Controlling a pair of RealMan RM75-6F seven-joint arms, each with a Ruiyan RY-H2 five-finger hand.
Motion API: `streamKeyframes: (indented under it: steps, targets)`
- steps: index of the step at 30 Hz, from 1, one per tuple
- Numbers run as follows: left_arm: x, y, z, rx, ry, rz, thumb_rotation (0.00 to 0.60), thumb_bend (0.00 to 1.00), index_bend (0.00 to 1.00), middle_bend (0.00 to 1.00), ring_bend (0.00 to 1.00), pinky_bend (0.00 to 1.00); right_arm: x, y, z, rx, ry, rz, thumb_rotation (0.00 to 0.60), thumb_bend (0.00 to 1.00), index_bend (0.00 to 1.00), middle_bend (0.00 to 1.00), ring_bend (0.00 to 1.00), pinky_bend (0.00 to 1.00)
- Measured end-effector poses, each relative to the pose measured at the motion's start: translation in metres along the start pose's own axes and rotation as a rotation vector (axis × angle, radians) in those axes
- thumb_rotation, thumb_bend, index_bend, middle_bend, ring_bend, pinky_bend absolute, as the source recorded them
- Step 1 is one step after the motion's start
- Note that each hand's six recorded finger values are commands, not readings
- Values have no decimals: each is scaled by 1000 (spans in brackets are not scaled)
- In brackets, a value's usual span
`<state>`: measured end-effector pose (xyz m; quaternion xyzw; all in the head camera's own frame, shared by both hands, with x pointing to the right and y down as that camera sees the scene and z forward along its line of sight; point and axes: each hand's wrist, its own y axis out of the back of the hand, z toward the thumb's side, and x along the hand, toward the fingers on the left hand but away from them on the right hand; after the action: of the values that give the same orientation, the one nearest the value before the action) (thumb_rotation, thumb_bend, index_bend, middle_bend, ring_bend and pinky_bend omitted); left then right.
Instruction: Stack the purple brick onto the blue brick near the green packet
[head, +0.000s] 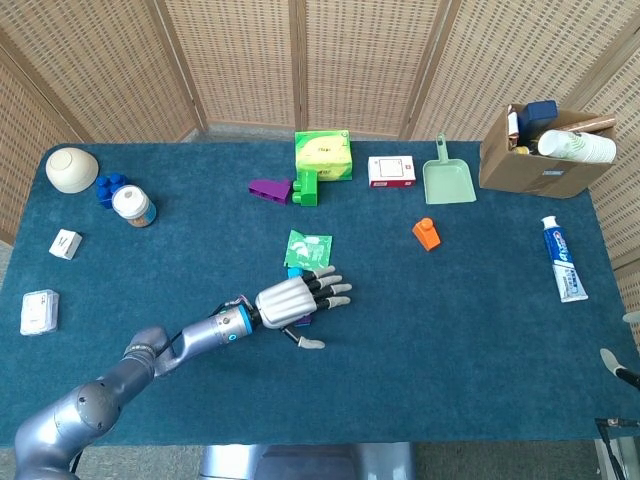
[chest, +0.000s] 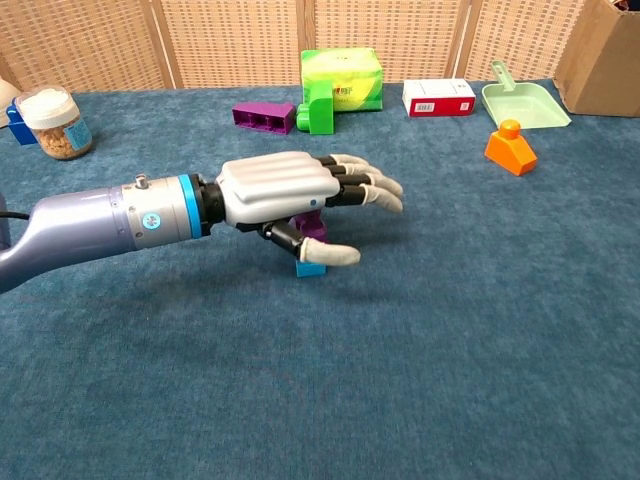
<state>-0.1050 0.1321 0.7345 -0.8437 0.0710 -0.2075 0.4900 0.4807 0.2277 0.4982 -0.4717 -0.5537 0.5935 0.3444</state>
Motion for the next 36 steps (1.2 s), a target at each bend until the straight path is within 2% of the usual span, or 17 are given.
streamKeyframes:
  steps: [12, 36]
  targets:
    - [13, -8, 7, 0, -2, -26, 0, 242, 108, 0, 0, 0, 2, 2, -2, 1, -6, -2, 600, 70, 431, 203, 0, 27]
    - [-4, -19, 0, 2, 16, -55, 0, 242, 108, 0, 0, 0, 1, 0, 0, 4, -3, 1, 600, 69, 431, 203, 0, 26]
